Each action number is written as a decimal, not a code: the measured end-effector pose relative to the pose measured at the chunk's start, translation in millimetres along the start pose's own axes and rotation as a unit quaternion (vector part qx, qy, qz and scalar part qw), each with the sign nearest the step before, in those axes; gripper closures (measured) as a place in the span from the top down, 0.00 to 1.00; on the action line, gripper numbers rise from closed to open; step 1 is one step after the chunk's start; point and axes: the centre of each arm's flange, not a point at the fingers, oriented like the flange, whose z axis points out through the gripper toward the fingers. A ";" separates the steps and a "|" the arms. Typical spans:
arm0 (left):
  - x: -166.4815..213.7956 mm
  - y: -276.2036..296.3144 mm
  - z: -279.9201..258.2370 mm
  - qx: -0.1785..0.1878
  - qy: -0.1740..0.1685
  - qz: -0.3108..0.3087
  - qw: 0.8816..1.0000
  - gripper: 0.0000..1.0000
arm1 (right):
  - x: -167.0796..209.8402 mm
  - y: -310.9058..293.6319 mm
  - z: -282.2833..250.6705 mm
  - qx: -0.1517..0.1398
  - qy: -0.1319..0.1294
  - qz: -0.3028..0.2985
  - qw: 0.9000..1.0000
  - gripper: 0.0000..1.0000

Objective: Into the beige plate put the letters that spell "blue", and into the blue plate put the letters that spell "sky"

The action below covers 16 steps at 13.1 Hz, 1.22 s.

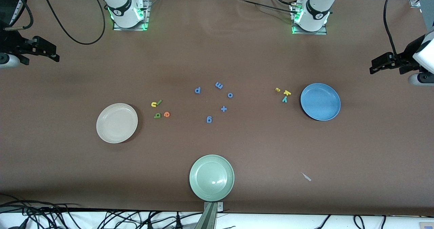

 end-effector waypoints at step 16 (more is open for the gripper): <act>8.2 104.3 147.4 0.007 -0.018 -0.069 0.997 1.00 | -2.1 0.7 2.6 0.000 -0.010 0.001 1.000 1.00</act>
